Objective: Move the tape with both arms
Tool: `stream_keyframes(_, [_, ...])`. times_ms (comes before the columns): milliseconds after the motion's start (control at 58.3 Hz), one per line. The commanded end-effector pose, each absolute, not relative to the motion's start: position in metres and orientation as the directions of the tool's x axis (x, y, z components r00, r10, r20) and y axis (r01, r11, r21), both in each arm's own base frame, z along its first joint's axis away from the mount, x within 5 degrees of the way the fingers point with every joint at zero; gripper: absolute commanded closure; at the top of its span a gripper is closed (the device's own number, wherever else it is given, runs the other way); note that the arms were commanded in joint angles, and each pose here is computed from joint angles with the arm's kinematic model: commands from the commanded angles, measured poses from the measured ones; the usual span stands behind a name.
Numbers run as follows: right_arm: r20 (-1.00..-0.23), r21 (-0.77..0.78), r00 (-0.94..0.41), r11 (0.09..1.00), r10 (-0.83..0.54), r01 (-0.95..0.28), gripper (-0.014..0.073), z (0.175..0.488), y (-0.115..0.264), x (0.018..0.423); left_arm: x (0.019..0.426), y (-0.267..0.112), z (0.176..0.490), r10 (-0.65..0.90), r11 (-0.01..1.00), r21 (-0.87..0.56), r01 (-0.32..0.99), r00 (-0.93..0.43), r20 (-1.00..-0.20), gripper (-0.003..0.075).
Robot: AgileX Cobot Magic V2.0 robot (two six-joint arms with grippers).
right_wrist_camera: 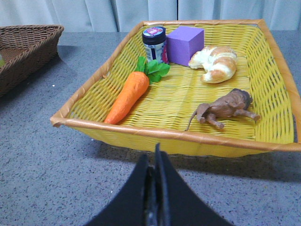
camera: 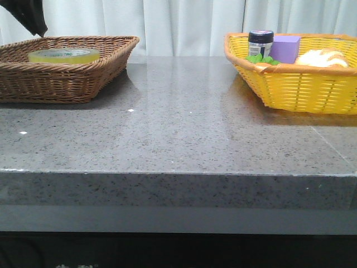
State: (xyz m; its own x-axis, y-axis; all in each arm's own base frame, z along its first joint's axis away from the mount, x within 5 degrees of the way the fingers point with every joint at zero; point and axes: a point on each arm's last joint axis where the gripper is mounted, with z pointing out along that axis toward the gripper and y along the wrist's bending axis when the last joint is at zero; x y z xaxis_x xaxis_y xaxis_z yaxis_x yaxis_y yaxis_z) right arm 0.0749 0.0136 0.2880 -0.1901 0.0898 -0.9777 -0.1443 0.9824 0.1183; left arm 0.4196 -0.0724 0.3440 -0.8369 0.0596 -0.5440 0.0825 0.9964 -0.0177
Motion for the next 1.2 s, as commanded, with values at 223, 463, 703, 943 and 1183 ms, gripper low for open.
stream_keyframes(223, [-0.992, 0.104, -0.086, 0.986, 0.093, -0.133, 0.0664, 0.303, 0.012, 0.076, 0.339, -0.058, 0.41, 0.021, 0.994, -0.05, 0.101, -0.6, -0.8, 0.074])
stream_keyframes(463, [-0.993, 0.104, -0.077, 0.986, 0.094, -0.132, 0.0664, 0.304, 0.011, 0.076, 0.267, -0.046, 0.395, 0.006, 0.991, -0.059, 0.119, -0.481, -0.877, 0.074])
stream_keyframes(703, [-0.992, 0.104, -0.08, 0.986, 0.094, -0.133, 0.0664, 0.304, 0.012, 0.076, 0.195, -0.034, 0.356, -0.019, 0.988, -0.075, 0.134, -0.376, -0.926, 0.074])
stream_keyframes(943, [-0.992, 0.104, -0.08, 0.986, 0.094, -0.133, 0.0664, 0.304, 0.012, 0.076, 0.134, -0.024, 0.324, -0.066, 0.983, -0.112, 0.144, -0.288, -0.955, 0.074])
stream_keyframes(1183, [-0.992, 0.104, -0.08, 0.986, 0.094, -0.133, 0.0664, 0.304, 0.012, 0.076, 0.092, -0.016, 0.305, -0.083, 0.981, -0.114, 0.155, -0.192, -0.978, 0.074])
